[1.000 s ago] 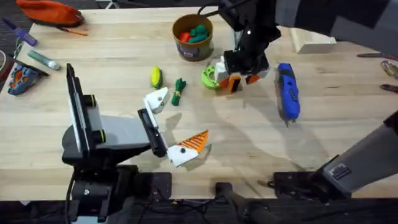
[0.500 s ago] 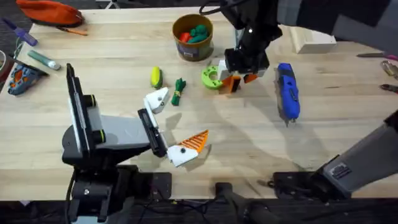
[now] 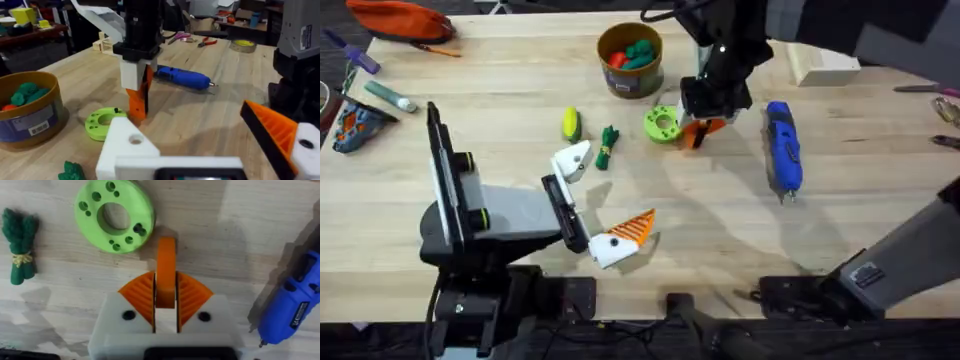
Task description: Pick up the gripper from the table and insert it into the empty holder that is missing its gripper. Then pick up a screw, insert it into the mounting hole, and use the screwdriver to tighten it. Finally, clean up the table by picking up the vegetable and placing it into the bucket.
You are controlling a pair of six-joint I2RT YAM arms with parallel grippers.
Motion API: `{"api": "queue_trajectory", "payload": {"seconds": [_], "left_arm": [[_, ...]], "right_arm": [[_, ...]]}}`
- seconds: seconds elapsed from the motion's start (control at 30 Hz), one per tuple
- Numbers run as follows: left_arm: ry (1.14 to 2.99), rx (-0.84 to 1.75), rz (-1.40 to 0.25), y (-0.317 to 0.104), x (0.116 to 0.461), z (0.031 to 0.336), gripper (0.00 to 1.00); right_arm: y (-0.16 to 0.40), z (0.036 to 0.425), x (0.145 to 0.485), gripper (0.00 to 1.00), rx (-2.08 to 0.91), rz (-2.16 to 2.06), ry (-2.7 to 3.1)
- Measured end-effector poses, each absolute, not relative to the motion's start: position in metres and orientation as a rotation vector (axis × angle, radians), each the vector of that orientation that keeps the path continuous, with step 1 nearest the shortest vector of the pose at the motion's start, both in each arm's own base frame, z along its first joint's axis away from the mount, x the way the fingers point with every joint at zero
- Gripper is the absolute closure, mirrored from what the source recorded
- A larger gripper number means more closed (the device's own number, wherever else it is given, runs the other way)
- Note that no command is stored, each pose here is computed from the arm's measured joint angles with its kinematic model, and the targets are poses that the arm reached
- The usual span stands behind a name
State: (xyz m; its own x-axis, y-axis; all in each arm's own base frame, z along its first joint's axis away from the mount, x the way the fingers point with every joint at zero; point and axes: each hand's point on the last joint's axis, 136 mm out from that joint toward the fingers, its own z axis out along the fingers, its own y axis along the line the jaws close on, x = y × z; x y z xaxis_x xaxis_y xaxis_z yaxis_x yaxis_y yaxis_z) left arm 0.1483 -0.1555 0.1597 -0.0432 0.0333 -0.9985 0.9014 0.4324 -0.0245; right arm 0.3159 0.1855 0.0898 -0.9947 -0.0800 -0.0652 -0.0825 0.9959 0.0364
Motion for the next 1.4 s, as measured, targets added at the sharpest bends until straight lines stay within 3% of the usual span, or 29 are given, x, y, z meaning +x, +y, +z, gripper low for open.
{"api": "queue_trajectory", "payload": {"seconds": [0.23,0.77,1.4], "left_arm": [[1.444,0.885,-0.877,-0.155,0.148,0.160,0.016],[1.443,0.885,-0.876,-0.155,0.148,0.160,0.014],[1.443,0.885,-0.876,-0.155,0.148,0.160,0.015]], "right_arm": [[0.186,0.090,0.316,0.980,-0.128,0.062,3.072],[0.185,0.094,0.315,0.990,-0.130,0.063,3.071],[0.200,0.245,0.287,0.992,-0.162,0.581,2.606]]}}
